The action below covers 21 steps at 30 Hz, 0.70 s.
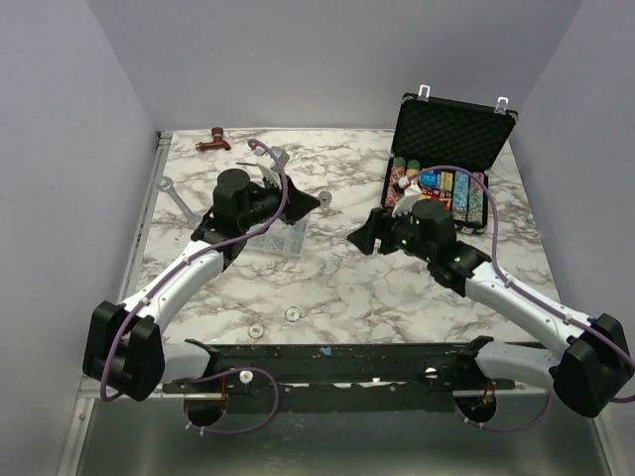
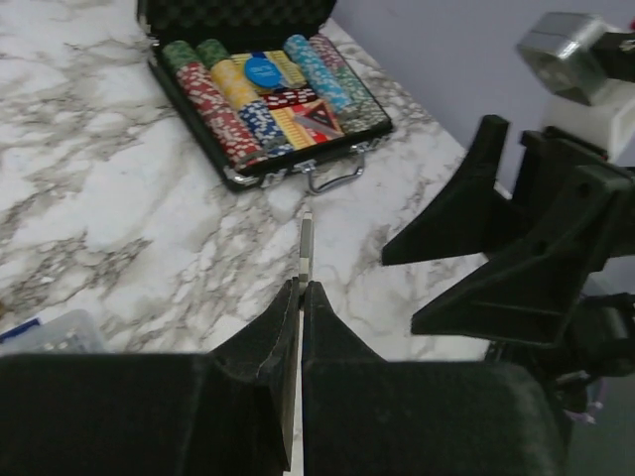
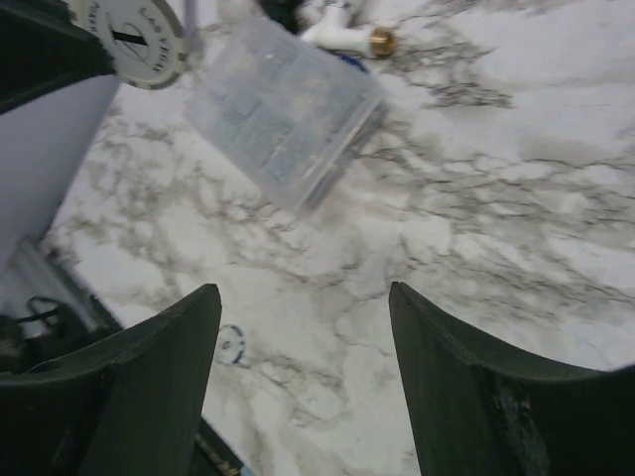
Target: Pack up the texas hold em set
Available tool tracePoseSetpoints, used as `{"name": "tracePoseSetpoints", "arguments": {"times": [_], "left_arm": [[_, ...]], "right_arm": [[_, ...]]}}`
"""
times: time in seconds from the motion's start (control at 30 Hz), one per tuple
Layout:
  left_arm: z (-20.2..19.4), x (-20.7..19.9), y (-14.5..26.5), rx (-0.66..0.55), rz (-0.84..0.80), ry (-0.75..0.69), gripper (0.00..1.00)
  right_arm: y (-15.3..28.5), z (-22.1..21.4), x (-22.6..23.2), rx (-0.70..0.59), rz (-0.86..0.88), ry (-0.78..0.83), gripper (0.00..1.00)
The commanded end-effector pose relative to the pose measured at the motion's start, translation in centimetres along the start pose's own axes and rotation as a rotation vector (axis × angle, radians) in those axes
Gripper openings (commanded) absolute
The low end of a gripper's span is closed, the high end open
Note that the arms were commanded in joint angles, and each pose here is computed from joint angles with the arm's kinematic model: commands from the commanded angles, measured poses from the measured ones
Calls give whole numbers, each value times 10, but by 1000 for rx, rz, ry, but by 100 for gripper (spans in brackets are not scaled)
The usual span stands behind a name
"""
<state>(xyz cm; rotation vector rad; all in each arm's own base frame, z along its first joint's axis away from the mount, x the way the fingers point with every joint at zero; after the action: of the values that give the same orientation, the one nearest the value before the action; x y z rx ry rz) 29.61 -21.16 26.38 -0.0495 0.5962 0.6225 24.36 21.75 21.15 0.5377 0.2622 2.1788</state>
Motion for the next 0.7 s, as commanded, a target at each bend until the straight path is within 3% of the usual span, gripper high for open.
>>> {"name": "tracePoseSetpoints", "arguments": {"times": [0.0,0.13,0.3,0.67], "left_arm": [[6,-53,1,22,-233,84,0],[0,-73,6,43,-259,94,0],[-6,-85,8,115,-314,149,0],[-8,-93,8,150,-393,196,0]], "right_arm": [[6,27,46,-11,389,-93,73],[7,46,29,-56,541,-214,73],[29,53,34,-80,793,-173,70],[34,60,31,-121,893,-211,55]]}}
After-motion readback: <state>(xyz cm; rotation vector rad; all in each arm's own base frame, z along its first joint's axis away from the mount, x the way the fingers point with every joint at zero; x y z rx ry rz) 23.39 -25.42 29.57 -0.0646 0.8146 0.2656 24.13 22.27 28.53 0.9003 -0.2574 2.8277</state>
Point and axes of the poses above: each gripper's point midway between its finger pads, its own y axis back along the fingers, its own x axis along the line the jaws close on, z = x × y, the point moved 5 cm from there along y, back along the fingers, and after that the axes turned 8 degrees about y, right-handed, at the moved point
